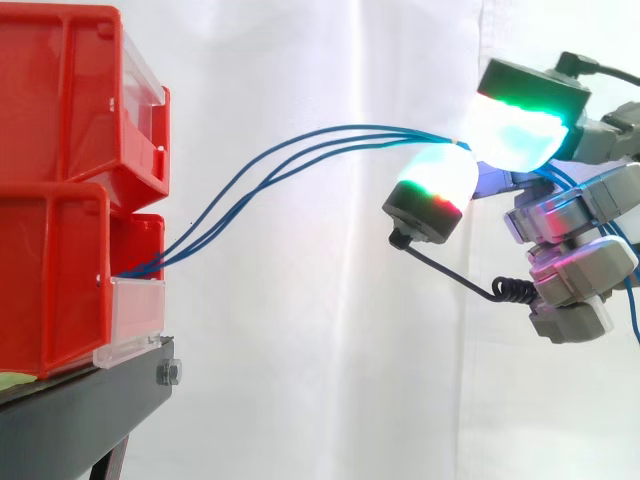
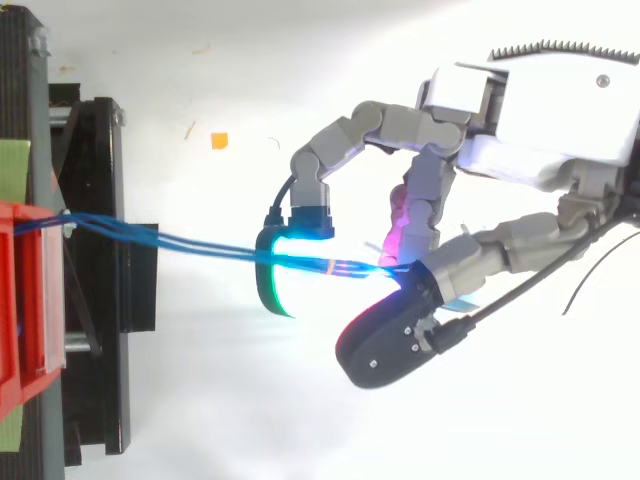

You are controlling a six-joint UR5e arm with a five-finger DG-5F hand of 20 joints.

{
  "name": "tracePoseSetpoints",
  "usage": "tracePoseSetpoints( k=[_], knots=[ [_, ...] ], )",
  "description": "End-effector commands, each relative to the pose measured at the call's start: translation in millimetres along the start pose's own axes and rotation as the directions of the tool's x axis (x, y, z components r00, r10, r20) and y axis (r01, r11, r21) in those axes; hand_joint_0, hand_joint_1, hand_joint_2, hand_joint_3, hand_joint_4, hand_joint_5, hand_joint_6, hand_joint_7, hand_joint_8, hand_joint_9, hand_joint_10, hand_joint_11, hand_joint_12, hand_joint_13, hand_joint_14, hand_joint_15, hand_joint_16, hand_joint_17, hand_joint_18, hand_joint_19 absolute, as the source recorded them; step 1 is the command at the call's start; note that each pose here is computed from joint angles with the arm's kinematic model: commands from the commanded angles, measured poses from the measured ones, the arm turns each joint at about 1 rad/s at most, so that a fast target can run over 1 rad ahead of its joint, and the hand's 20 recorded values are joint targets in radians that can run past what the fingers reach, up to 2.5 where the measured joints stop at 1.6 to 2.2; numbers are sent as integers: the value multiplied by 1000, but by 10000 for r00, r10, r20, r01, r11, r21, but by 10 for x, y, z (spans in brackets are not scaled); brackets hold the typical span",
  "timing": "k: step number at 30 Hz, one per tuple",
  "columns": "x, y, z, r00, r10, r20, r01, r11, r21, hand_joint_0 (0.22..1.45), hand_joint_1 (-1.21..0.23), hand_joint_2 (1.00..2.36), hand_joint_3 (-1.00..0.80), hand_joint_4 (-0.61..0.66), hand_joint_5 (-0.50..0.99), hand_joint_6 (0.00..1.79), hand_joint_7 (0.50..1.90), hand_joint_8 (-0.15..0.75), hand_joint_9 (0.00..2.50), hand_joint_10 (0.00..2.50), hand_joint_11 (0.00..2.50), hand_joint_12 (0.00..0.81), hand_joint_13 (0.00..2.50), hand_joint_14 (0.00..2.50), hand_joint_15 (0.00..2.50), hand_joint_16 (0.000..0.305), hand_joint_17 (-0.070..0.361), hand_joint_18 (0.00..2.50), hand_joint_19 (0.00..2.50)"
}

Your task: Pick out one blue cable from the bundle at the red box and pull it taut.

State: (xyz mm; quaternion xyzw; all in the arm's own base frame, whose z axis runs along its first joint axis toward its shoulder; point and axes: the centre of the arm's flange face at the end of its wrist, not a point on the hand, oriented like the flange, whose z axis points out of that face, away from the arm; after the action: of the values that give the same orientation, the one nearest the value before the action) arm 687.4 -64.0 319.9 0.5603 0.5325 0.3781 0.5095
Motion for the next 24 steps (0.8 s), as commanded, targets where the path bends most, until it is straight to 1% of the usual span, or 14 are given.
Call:
tracePoseSetpoints(
  k=[1,2,7,11,13,16,21,23,24],
  knots=[
    [3,0,1,10000,6,-3,-6,10000,-9,545,-663,1000,-500,-84,-112,877,970,242,1703,30,1504,397,1373,33,1088,53,120,1097,978],
    [3,0,1,10000,6,-3,-6,10000,-9,546,-661,1000,-500,-84,-112,877,971,233,1701,30,1514,396,1373,33,1094,53,120,1096,978],
    [1,10,-4,10000,-4,-2,4,10000,-24,497,-816,1000,-500,-59,-119,874,969,248,1675,29,1500,409,1370,33,1085,58,131,1097,959],
    [1,10,-4,10000,-4,-2,4,10000,-24,474,-835,1000,-500,-54,-123,874,953,267,1671,29,1501,417,1374,32,1064,60,135,1111,950],
    [2,6,1,10000,6,-3,-6,10000,-9,463,-797,1000,-500,-64,-122,873,924,269,1674,28,1474,428,1383,31,1068,61,138,1121,943],
    [-1,7,-6,10000,2,12,-2,10000,6,467,-729,1000,-500,-97,-117,865,924,262,1690,28,1478,422,1382,31,1054,61,137,1116,940],
    [0,7,-6,10000,2,-4,-2,10000,5,465,-626,1000,-500,-99,-112,849,927,263,1707,30,1459,425,1385,31,1045,61,138,1121,935],
    [0,7,-6,10000,2,-4,-2,10000,5,480,-570,1000,-500,-110,-111,845,903,261,1704,30,1467,419,1379,31,1049,60,134,1112,941],
    [2,-3,-2,10000,-3,-5,3,10000,20,513,-501,1000,-500,-142,-108,835,945,241,1700,31,1464,402,1367,32,1049,57,128,1091,960]
  ],
)
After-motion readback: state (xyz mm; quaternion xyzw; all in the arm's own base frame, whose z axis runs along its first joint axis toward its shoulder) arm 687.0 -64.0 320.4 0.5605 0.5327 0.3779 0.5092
